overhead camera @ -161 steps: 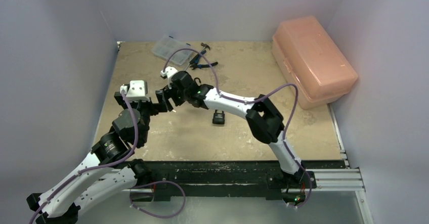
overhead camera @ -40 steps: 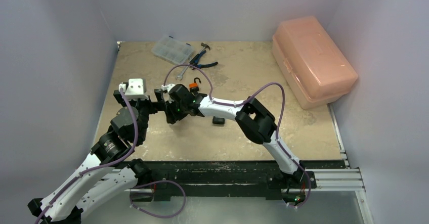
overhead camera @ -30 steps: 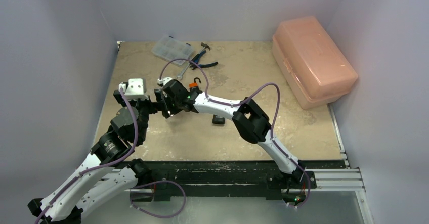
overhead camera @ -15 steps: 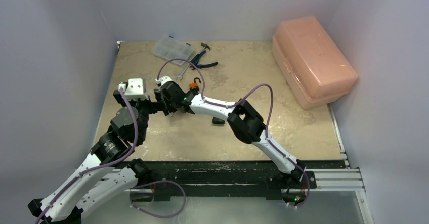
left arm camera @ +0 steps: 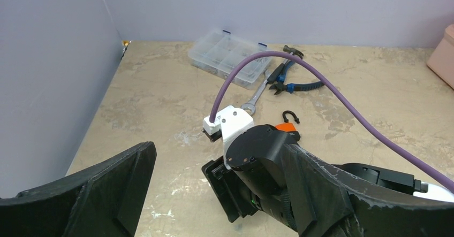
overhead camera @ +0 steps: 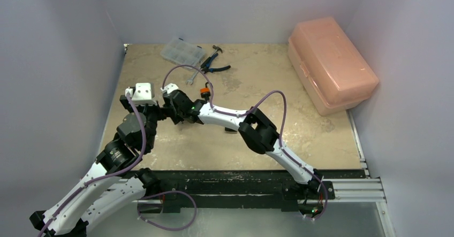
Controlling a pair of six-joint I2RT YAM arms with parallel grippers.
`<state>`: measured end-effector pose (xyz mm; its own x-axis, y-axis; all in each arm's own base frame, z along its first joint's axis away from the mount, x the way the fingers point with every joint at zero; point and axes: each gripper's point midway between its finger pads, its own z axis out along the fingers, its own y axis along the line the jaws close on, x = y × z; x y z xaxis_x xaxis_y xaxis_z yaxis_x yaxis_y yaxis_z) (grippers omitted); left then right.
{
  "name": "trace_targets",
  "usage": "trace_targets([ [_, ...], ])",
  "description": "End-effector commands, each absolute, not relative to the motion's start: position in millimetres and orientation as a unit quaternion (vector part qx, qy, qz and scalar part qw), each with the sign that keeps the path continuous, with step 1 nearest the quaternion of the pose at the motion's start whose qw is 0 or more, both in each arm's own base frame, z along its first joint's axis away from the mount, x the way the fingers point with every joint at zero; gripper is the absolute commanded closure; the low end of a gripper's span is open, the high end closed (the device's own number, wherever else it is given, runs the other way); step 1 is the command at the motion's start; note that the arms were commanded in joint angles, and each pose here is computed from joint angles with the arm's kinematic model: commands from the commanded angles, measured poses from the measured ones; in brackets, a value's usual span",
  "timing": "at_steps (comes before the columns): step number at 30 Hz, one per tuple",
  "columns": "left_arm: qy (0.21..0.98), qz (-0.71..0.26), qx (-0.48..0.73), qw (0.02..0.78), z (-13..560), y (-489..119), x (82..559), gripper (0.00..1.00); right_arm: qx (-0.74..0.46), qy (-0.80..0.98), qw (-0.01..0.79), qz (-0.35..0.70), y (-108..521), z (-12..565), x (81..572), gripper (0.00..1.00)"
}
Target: Unlock with the key
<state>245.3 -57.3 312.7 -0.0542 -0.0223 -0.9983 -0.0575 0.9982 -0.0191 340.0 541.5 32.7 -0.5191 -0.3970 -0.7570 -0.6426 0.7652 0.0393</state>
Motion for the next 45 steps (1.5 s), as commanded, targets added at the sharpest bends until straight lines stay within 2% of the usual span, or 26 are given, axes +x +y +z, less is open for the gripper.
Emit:
trace_targets([
  [1,0.715,-0.002,-0.041,0.698,323,-59,247,0.05,-0.314,0.856,0.381,0.15,546,19,334,0.44],
  [14,0.715,-0.002,-0.044,0.698,322,-58,248,0.05,-0.327,0.862,0.365,0.128,544,-14,321,0.51],
  [20,0.715,-0.001,-0.044,0.698,322,-57,248,0.05,-0.324,0.869,0.36,0.101,528,-32,320,0.58],
  [25,0.715,-0.002,-0.042,0.697,322,-58,248,0.05,-0.323,0.871,0.359,0.091,520,-34,318,0.7],
  [31,0.717,0.0,-0.041,0.696,321,-59,249,0.05,-0.323,0.866,0.368,0.103,523,-15,319,0.77],
  [38,0.717,-0.003,-0.037,0.696,321,-60,249,0.05,-0.298,0.855,0.393,0.161,528,47,314,0.83],
  [45,0.719,-0.01,-0.028,0.695,320,-64,250,0.05,-0.268,0.857,0.398,0.186,520,76,312,0.84],
])
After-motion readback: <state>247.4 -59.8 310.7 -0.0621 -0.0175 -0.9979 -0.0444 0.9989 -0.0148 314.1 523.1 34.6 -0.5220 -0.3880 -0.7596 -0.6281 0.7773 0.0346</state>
